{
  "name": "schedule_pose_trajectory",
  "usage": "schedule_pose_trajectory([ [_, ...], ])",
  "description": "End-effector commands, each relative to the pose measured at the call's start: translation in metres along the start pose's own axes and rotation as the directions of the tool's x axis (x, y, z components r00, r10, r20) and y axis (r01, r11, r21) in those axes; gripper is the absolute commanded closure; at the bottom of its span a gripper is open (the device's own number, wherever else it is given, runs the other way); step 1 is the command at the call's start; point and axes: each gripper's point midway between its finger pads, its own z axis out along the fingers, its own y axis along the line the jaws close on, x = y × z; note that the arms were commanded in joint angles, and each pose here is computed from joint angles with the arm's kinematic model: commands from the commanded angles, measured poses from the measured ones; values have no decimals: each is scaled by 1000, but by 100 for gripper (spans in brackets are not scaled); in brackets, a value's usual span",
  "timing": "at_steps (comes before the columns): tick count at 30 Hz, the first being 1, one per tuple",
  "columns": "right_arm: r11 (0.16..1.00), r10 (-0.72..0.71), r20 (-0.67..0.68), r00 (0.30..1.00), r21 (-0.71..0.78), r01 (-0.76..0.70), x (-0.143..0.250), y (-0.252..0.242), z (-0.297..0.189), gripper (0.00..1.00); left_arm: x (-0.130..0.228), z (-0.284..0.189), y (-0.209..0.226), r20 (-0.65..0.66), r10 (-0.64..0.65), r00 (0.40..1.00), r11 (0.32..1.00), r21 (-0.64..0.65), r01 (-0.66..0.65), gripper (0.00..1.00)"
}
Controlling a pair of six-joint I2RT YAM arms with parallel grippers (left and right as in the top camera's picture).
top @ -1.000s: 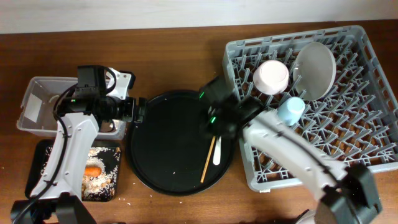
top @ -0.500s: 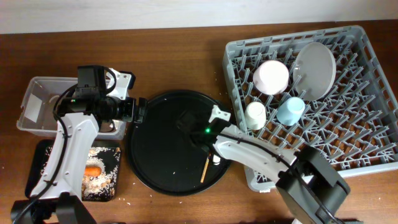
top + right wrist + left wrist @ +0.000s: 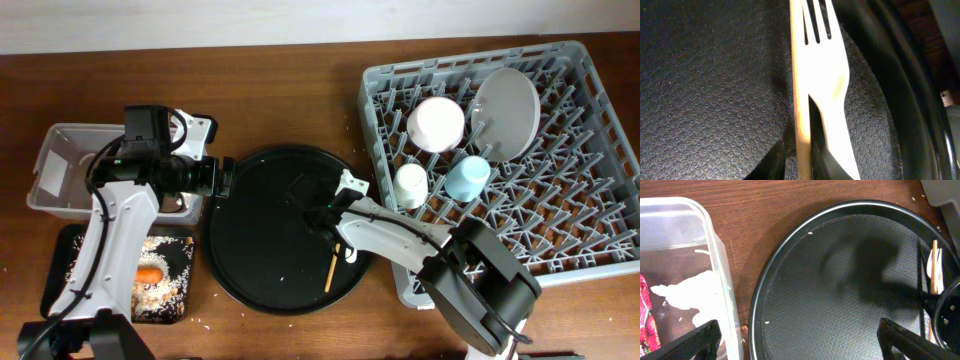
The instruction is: Sort waste into correct bins and load items into the dishwasher rack
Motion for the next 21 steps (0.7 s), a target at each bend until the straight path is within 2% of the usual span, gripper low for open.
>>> schedule_pose_trajectory([
  [1,1000,1,-54,999,27,0,14,-5,14,85,1,1,2,-2,-1,1000,1000,1,1,1],
  [2,1000,1,-55,998,30,1,14,-6,14,87,1,1,2,-2,-1,1000,1000,1,1,1],
  [4,1000,3,-44,999,22,-2,10,-3,11,96,1,1,2,-2,-1,1000,1000,1,1,1],
  [6,999,-36,-1,999,-18,36,-5,10,-4,96,1,1,2,-2,-1,1000,1000,1,1,1],
  [8,987,-132,48,990,-88,136,-32,28,-58,96,1,1,2,-2,-1,1000,1000,1,1,1],
  [9,963,-229,95,969,-126,240,-47,36,-89,96,1,1,2,-2,-1,1000,1000,1,1,1],
  [10,896,-401,158,902,-135,422,-60,39,-122,96,1,1,2,-2,-1,1000,1000,1,1,1],
  [11,868,-457,170,873,-126,479,-63,36,-133,96,1,1,2,-2,-1,1000,1000,1,1,1],
  [13,770,-621,204,757,-21,638,-80,7,-166,96,1,1,2,-2,-1,1000,1000,1,1,1],
  [14,725,-678,201,707,21,689,-85,-4,-171,96,1,1,2,-2,-1,1000,1000,1,1,1],
  [15,641,-767,119,630,122,758,-97,-46,-175,96,1,1,2,-2,-1,1000,1000,1,1,1],
  [16,656,-747,-2,665,161,737,-108,-89,-167,96,1,1,2,-2,-1,1000,1000,1,1,1],
  [18,707,-686,-56,725,184,683,-123,-119,-160,96,1,1,2,-2,-1,1000,1000,1,1,1],
  [21,812,-522,-106,846,241,531,-155,-181,-150,96,1,1,2,-2,-1,1000,1000,1,1,1],
])
